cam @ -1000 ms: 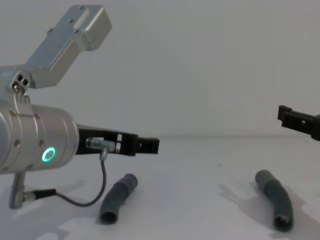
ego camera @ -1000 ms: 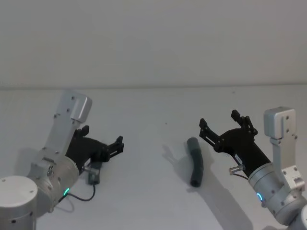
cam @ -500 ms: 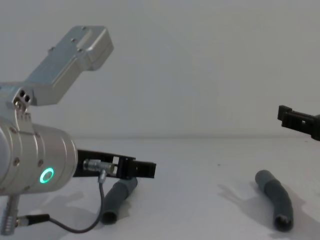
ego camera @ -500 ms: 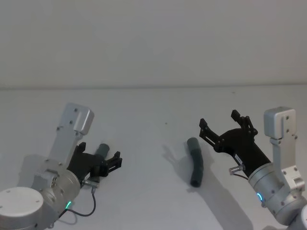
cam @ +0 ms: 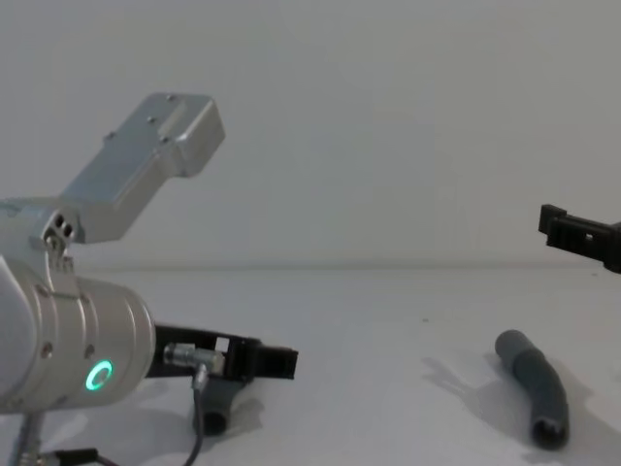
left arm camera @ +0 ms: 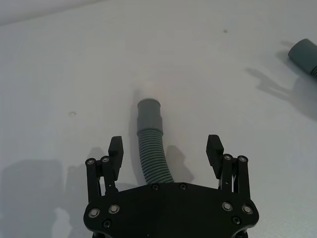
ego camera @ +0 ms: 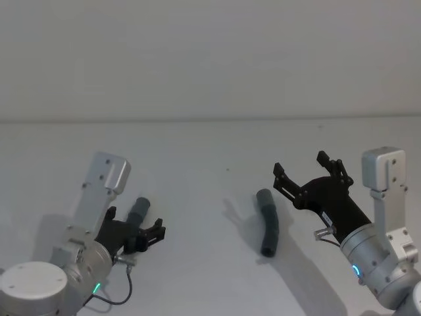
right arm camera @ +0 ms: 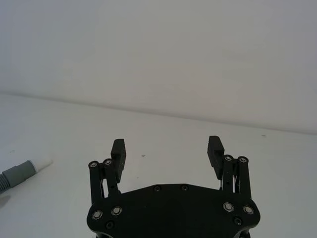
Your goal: Use both hands to pick up one end of the pipe from the table, align the ends, and insert them.
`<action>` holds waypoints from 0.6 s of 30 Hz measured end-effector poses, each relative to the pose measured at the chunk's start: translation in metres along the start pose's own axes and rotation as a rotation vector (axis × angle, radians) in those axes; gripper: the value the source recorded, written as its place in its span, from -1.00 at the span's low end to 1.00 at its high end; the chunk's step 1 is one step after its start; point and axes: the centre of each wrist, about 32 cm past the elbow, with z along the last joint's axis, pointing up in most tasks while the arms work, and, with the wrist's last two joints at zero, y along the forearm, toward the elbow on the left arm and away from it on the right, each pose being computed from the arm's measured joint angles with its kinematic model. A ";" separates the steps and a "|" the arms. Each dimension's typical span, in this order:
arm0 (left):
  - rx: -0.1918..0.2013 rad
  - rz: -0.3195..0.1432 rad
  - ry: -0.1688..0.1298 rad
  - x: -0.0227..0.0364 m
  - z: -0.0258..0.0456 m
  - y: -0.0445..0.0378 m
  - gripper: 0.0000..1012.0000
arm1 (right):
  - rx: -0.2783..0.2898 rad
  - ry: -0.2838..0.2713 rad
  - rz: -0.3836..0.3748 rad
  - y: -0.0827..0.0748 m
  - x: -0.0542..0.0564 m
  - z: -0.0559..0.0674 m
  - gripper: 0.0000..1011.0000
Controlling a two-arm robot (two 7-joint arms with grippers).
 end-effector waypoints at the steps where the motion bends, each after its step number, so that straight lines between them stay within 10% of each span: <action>1: 0.005 -0.001 0.001 -0.0002 -0.0011 -0.0020 0.98 | 0.000 0.000 0.000 0.000 0.000 0.000 0.98; 18: 0.003 -0.013 0.034 -0.0002 -0.0126 -0.0227 0.98 | 0.000 0.000 0.000 0.000 0.000 0.000 0.98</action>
